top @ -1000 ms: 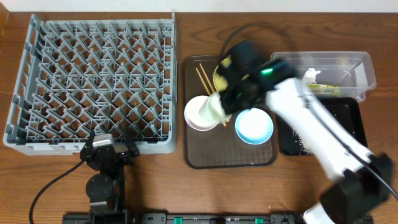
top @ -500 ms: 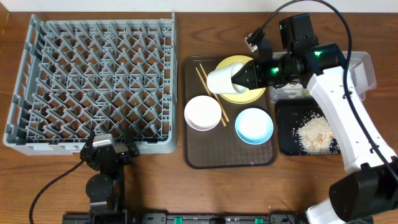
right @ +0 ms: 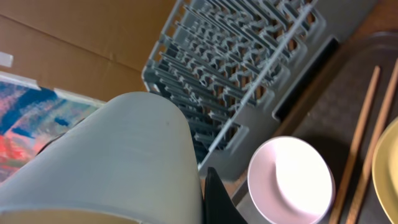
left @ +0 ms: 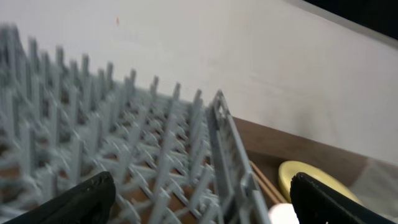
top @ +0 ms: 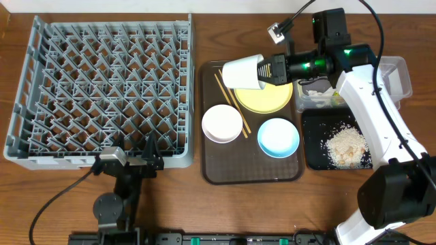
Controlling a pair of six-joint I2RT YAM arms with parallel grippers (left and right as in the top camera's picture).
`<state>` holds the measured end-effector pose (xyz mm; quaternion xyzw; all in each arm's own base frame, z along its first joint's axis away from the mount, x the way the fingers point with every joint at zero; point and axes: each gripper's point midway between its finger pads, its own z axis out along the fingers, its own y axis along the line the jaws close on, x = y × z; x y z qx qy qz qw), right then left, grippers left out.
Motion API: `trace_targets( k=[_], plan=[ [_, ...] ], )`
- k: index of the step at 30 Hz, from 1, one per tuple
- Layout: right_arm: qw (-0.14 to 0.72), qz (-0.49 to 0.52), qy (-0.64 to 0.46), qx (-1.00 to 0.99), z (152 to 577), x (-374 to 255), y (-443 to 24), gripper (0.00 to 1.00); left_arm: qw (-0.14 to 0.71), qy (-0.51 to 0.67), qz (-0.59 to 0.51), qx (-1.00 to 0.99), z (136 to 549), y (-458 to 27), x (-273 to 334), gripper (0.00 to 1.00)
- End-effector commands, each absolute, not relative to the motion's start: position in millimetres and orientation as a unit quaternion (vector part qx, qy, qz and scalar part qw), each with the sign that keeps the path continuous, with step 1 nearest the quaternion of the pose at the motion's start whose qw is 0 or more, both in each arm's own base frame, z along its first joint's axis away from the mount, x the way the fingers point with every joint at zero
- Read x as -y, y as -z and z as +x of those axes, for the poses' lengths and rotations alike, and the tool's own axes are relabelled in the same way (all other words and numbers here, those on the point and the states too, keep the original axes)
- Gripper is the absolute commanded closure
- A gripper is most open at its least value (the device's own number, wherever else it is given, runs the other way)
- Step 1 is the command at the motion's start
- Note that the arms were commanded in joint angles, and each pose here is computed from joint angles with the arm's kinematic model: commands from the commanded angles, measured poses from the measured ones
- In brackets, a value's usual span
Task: Sort waste into correct bins and load items into the dishwasher
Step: 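Move the white cup toward the left gripper above the rack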
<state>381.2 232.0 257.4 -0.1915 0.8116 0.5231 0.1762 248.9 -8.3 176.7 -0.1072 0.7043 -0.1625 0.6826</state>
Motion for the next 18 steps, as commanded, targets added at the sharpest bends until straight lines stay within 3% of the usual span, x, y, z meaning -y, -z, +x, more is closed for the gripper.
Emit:
trace_targets(
  k=[1,6,12,15,18],
  plan=[
    [0.173,-0.189,-0.548,-0.797,380,-232,-267,0.99,0.662,0.225,-0.139,-0.701,253,-204,16,0.09],
    [0.173,-0.192,-0.557,-0.789,380,-234,-271,0.99,0.607,0.262,-0.115,-0.741,280,-232,34,0.09],
    [0.176,-0.193,-0.557,-0.789,381,-234,-272,0.99,0.517,0.364,-0.094,-0.769,345,-260,64,0.09],
    [0.18,-0.195,-0.556,-0.788,382,-234,-273,0.99,0.47,0.456,-0.155,-0.74,368,-264,74,0.09],
    [0.189,-0.201,-0.555,-0.784,384,-234,-275,0.99,0.329,0.557,-0.298,-0.702,382,-240,82,0.09]
  ],
)
